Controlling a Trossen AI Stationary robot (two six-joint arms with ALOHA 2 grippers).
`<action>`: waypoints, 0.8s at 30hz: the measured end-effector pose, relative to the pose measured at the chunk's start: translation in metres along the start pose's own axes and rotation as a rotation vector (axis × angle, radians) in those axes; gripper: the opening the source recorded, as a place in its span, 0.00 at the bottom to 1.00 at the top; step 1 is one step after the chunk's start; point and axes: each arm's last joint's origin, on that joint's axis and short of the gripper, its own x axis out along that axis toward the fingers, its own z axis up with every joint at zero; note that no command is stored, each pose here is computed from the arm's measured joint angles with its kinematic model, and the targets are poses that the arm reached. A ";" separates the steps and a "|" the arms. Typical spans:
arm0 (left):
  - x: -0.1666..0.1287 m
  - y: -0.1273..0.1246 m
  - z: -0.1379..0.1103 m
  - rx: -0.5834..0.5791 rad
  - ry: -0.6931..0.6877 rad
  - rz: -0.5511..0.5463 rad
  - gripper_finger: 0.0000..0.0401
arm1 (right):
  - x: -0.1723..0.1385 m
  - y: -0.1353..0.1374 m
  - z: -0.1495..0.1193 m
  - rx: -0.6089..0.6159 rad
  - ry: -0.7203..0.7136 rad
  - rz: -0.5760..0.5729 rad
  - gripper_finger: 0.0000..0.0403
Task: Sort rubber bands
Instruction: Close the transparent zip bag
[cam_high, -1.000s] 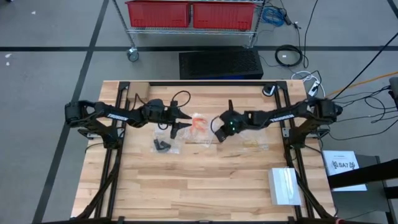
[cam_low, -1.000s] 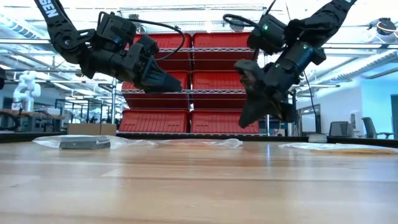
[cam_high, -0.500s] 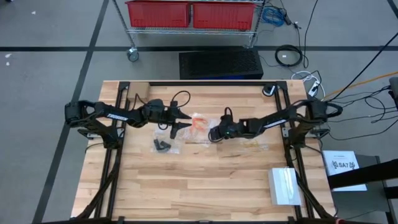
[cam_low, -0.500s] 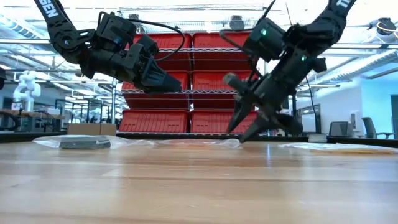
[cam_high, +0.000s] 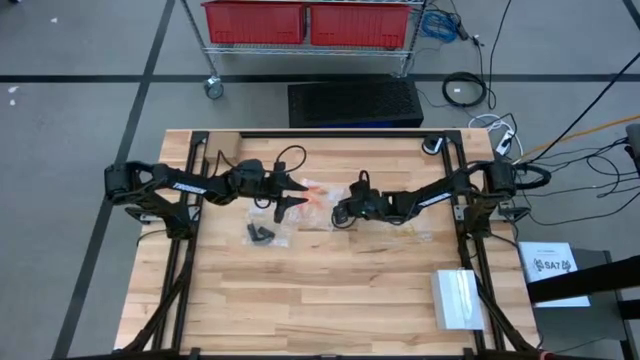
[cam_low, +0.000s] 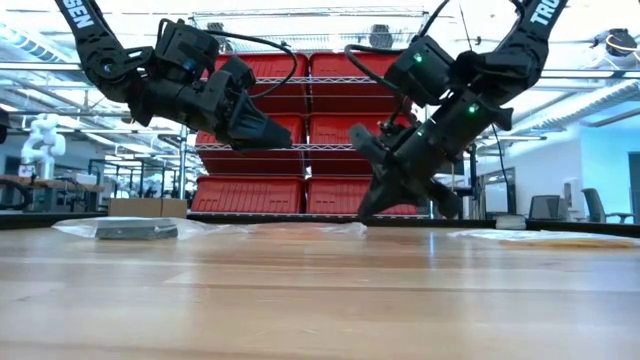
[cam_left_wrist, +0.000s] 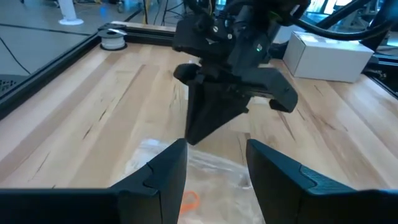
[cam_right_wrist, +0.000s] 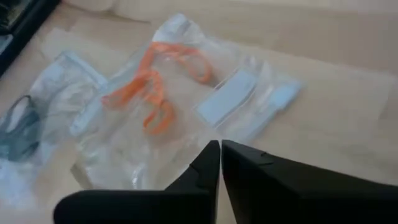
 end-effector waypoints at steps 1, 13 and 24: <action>0.000 0.000 0.000 0.000 0.000 0.005 0.43 | 0.000 -0.001 0.001 -0.010 -0.001 -0.002 0.02; 0.000 0.001 0.000 -0.005 -0.003 0.026 0.43 | -0.003 0.002 0.001 0.164 0.079 0.052 0.21; 0.000 0.001 0.000 -0.005 -0.003 0.025 0.43 | 0.007 -0.002 -0.001 0.221 0.062 0.043 0.37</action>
